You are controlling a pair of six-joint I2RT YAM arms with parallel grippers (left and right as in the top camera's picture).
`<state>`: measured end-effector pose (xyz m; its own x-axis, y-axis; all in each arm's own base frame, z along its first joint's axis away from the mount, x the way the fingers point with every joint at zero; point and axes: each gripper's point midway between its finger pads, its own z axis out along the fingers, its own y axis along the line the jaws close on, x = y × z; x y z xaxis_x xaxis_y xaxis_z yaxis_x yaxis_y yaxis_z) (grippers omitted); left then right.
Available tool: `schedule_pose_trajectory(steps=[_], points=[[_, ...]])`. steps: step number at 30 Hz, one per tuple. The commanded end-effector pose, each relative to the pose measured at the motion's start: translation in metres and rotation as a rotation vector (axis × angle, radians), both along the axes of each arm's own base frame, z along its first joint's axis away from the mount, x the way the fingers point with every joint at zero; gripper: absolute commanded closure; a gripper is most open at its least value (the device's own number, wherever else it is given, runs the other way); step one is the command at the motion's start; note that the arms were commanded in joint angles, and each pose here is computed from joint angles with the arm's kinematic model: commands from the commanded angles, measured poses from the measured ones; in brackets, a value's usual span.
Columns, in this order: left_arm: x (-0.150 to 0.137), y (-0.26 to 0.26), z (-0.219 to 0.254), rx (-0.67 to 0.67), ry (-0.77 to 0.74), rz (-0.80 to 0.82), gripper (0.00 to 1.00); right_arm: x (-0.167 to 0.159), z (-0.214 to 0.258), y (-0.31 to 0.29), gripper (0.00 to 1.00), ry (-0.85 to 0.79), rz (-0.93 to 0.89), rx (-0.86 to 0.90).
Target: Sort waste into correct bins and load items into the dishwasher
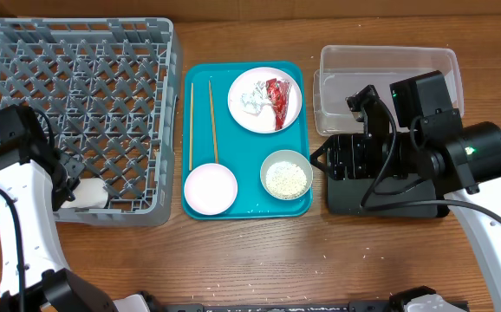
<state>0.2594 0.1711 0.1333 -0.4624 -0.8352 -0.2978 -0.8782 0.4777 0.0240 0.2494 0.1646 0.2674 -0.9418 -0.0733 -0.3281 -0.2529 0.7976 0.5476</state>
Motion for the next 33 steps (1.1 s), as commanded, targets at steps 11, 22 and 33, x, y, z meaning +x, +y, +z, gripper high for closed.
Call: schedule_pose_trajectory(steps=[11, 22, 33], points=[[-0.011, -0.001, -0.041, -0.067, 0.159, 0.012, 0.96, 0.001, 0.005, 0.001, 0.28, -0.015, 0.003, 0.002], [0.048, -0.066, 0.001, -0.373, -0.164, -0.367, 0.95, 0.001, 0.005, 0.001, 0.28, -0.018, 0.003, 0.003], [0.07, -0.111, 0.037, -0.51, -0.345, -0.668, 0.74, 0.003, 0.006, 0.002, 0.28, -0.026, 0.003, 0.005]])
